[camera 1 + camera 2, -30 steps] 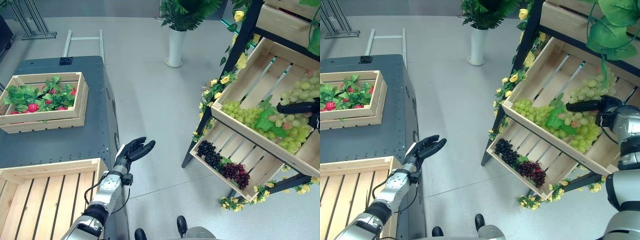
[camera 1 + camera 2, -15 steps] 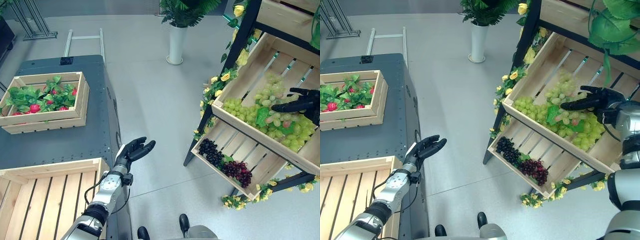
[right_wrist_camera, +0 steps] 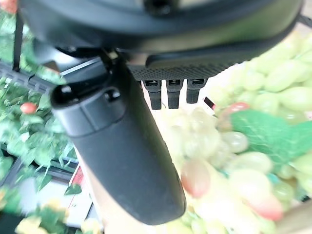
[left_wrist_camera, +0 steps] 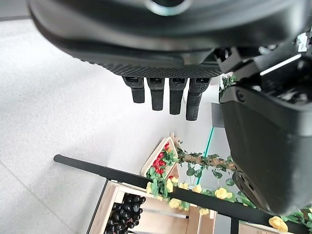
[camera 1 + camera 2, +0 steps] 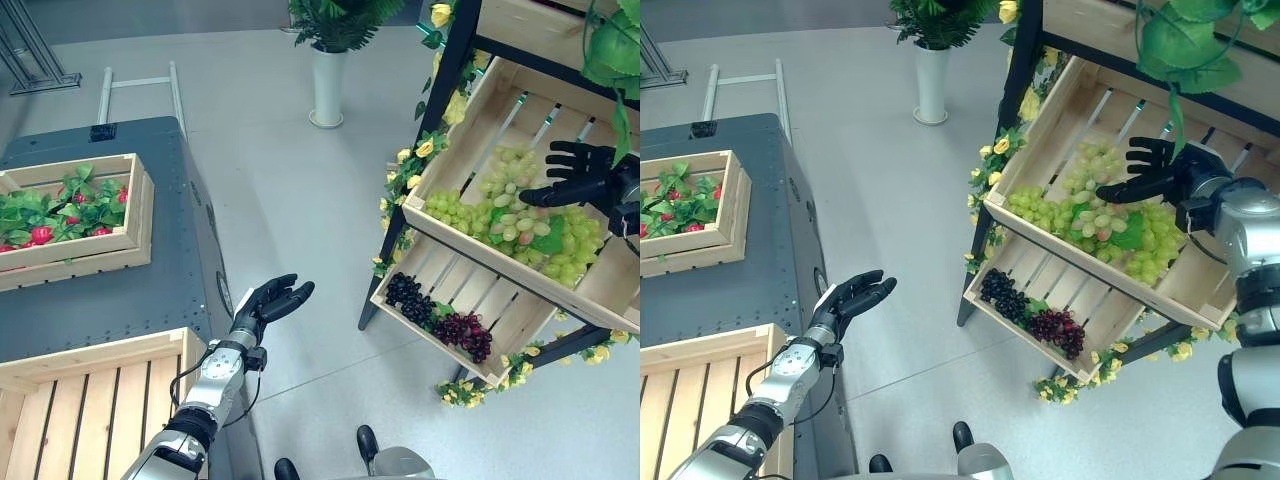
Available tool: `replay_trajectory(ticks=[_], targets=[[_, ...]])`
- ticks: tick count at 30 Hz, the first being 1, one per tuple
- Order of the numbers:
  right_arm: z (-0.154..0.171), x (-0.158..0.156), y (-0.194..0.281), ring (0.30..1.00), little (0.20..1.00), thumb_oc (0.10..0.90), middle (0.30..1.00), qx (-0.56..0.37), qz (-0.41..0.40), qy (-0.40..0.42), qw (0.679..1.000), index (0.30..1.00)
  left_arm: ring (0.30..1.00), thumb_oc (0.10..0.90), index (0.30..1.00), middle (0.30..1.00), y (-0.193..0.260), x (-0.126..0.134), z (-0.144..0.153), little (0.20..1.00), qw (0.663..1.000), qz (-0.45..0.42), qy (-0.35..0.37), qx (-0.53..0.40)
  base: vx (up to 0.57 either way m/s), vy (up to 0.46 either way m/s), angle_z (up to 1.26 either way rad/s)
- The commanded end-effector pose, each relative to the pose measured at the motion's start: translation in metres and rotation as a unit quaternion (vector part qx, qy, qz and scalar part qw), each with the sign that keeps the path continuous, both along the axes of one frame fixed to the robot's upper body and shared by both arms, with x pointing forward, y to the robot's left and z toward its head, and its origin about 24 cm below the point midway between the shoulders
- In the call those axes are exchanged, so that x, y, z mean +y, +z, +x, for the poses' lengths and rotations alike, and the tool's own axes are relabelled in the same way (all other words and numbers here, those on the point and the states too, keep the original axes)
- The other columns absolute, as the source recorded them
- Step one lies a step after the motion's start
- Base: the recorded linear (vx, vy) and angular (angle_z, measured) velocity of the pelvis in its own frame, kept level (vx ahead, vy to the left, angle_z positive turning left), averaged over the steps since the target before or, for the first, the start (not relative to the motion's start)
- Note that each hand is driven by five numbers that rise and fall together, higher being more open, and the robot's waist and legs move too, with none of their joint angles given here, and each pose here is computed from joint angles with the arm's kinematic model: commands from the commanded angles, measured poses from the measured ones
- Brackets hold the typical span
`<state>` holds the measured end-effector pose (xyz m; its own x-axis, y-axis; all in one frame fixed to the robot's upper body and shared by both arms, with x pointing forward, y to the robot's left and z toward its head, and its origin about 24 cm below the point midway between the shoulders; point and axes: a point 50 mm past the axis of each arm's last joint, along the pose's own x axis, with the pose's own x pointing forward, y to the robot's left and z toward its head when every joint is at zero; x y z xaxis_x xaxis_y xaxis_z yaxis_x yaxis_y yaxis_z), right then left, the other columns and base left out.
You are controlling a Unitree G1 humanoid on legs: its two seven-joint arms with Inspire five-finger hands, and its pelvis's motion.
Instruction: Pick up the fruits from the basket on one side to the basket on the other side
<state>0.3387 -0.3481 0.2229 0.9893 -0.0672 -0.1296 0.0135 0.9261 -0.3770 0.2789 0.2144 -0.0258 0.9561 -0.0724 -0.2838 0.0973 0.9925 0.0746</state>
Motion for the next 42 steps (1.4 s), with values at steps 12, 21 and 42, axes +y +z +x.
replay_trajectory(ticks=[12,21,42], targets=[[-0.061,0.023,0.015,0.900,0.900,0.800,0.900,-0.251,-0.156,0.020,0.955,0.900,0.900,0.800,0.900,0.900,0.042,0.002,0.026,0.900,0.994,-0.029,0.017,-0.106,0.01,0.021,-0.14],[-0.106,0.043,0.008,0.900,0.900,0.800,0.900,-0.320,-0.249,0.041,0.913,0.900,0.900,0.800,0.900,0.900,0.009,0.003,0.002,0.900,0.996,-0.058,0.046,-0.057,0.01,-0.004,-0.10],[-0.128,0.124,-0.069,0.900,0.900,0.800,0.900,-0.271,-0.071,0.211,0.937,0.900,0.900,0.800,0.900,0.900,-0.043,-0.008,-0.044,0.900,0.994,-0.033,0.093,0.037,0.00,-0.041,-0.01]])
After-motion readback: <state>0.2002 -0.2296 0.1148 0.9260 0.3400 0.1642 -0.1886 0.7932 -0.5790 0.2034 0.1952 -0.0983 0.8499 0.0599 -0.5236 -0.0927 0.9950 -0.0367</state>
